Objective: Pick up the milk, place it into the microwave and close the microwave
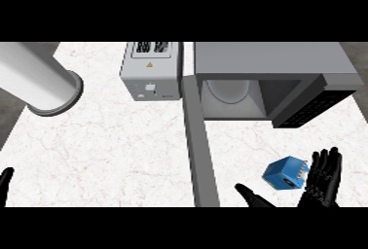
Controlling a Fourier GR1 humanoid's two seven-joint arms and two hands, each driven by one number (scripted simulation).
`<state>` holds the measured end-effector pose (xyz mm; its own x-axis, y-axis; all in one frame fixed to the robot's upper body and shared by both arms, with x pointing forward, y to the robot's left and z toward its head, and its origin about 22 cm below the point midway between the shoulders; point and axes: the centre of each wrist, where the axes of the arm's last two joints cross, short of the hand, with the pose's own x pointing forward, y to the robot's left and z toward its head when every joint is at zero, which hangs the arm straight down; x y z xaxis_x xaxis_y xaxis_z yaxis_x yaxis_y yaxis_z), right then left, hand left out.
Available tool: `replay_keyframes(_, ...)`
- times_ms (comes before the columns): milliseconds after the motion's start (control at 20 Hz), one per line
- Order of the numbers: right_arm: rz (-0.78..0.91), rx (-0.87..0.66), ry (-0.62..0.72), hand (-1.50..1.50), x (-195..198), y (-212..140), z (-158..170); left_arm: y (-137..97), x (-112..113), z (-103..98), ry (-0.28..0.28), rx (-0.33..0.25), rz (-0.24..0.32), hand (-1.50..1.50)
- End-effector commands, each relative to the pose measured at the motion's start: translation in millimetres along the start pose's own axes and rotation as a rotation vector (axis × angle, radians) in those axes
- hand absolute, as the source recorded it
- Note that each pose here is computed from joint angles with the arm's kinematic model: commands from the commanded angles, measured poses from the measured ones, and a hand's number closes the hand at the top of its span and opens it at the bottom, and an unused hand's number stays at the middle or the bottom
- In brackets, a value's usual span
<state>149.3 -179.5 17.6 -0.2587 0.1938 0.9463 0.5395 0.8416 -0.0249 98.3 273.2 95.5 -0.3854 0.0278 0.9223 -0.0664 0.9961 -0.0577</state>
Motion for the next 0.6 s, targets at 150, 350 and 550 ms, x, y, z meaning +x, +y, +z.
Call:
replay_keyframes(150,0.004,-0.024,0.046,-1.5,-29.0,-36.3,13.7,7.8,-3.7,-2.2,-0.002,-0.001,0.015,-1.5)
replay_keyframes(350,-0.001,-0.01,0.022,-1.5,-61.9,-36.1,23.4,-2.1,10.5,10.5,0.005,0.002,0.0,-1.5)
replay_keyframes(550,0.029,0.033,0.026,-1.5,-81.3,-37.7,1.8,-13.1,1.4,13.6,-0.006,-0.022,0.017,-1.5)
